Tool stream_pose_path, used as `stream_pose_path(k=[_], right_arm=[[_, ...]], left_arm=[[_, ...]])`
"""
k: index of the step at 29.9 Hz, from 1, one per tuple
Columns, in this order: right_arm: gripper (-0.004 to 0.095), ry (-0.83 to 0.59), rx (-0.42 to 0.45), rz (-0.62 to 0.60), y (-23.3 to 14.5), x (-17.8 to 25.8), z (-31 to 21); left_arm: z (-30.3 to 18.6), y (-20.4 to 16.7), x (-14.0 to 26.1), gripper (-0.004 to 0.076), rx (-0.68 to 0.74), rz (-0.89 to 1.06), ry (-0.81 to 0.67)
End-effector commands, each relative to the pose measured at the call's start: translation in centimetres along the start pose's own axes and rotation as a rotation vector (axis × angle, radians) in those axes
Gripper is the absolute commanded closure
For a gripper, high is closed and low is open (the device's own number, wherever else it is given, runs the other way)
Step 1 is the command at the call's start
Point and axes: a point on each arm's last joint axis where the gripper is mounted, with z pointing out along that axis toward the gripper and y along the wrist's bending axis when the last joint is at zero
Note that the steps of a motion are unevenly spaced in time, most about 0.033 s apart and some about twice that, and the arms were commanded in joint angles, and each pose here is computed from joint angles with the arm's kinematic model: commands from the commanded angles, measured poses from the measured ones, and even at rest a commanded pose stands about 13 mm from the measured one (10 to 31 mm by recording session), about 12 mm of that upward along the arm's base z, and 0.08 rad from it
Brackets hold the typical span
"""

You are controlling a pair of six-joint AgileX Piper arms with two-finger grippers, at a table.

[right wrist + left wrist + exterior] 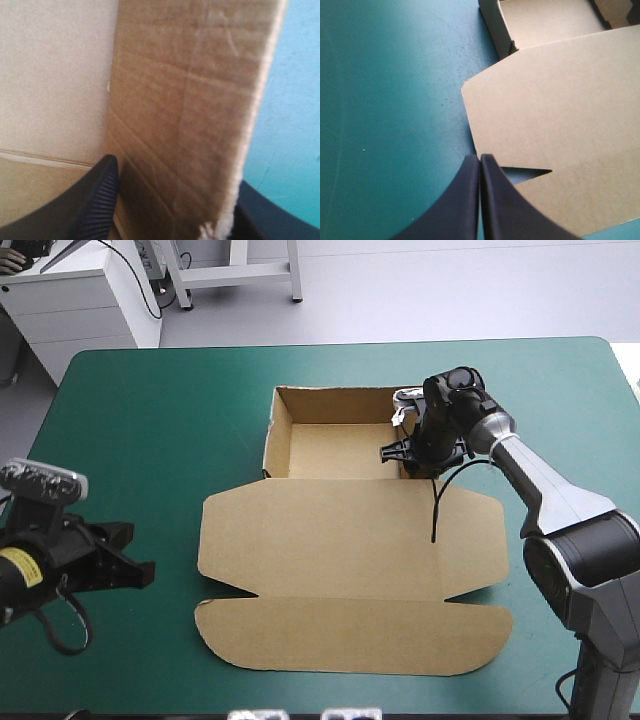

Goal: Fold the box

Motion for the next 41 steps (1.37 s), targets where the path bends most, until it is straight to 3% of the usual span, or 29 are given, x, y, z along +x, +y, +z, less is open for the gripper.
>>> stream_pose_path(k=[1, 5, 12, 16, 22, 28, 34, 41], right_arm=[[0.0619, -0.092, -0.012, -0.022, -0.3, -0.3, -3.0], [0.0921, -0.103, -0.003, -0.051, -0.3, -0.4, -3.0], [0.0928, -0.143, 0.008, -0.075, -0.7, -0.8, -3.1], [0.0928, -0.153, 0.029, -0.069, -2.8, -1.3, -3.9], [0.0928, -0.263, 0.092, 0.016, -9.6, -2.2, -9.7], [0.0928, -0.35, 0.216, 0.232, -20.1, -0.4, -14.4], [0.0928, -0.271, 0.284, 0.345, -27.1, 2.2, -13.1], [0.0927, -0.19, 0.272, 0.42, -30.4, 3.3, -10.0]], left_arm=[[-0.7, 0.3, 2.0, 0.0732, 0.005, -0.011, -0.096], [-0.2, 0.7, 5.6, 0.0732, 0.001, -0.006, -0.12], [0.7, 1.3, 11.6, 0.0732, 0.004, 0.004, -0.256], [1.2, 1.6, 14.5, 0.0732, 0.012, 0.003, -0.323], [1.1, 1.7, 16.4, 0.0732, 0.02, -0.012, -0.382], [1.1, 1.8, 16.4, 0.0732, 0.02, -0.012, -0.386], [1.3, 1.8, 16.6, 0.0732, 0.019, -0.011, -0.375], [1.3, 1.8, 16.6, 0.0732, 0.019, -0.011, -0.375]])
